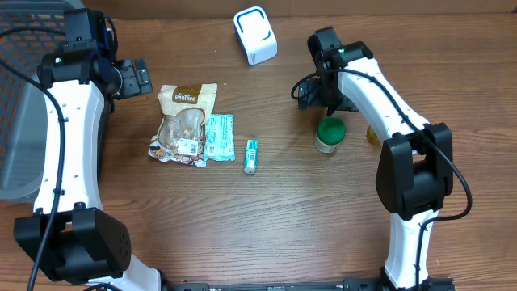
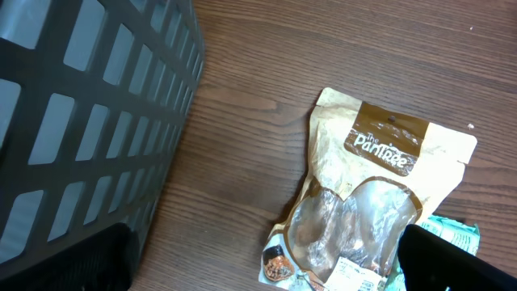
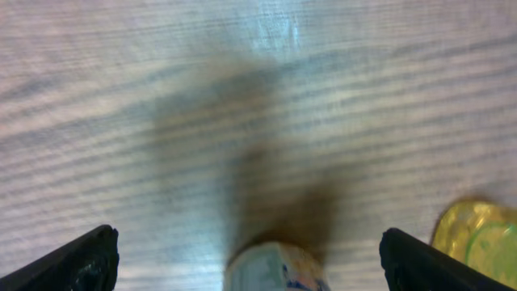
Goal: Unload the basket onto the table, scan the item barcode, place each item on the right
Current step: 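Lift the right gripper and move it left toward the teal tube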
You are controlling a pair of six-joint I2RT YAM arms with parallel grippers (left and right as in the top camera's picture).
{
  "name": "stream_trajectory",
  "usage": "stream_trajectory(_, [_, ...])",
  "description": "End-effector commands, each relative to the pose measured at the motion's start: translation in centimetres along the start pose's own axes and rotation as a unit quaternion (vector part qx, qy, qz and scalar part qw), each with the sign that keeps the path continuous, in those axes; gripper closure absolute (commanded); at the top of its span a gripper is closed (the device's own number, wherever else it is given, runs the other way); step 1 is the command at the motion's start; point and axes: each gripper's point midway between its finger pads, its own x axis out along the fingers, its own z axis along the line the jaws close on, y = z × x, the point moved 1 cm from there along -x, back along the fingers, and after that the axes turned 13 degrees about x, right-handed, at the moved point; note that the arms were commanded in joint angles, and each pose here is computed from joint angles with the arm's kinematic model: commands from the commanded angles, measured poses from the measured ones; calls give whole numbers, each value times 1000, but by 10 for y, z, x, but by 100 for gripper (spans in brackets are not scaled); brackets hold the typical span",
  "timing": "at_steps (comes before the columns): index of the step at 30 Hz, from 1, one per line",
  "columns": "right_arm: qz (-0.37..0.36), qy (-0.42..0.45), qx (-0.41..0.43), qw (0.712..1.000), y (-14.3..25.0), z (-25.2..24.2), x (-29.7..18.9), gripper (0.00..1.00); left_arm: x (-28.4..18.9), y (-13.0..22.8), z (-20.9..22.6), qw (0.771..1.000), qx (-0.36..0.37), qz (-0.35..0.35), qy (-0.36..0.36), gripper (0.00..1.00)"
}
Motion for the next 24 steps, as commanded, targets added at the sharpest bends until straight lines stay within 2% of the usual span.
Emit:
stream_trajectory(1, [-11,-40,5,999,-11,12,-10,0,-4,-4,6,1000,-3,-8,-9,0])
stream_trajectory(12, [58,-220,-8,974,8,74,-26,0,-4,-4,6,1000,-3,-8,-9,0])
stream_trajectory(24, [78,-237,-57,967,45,112,-36,0,-4,-4,6,1000,-3,-8,-9,0])
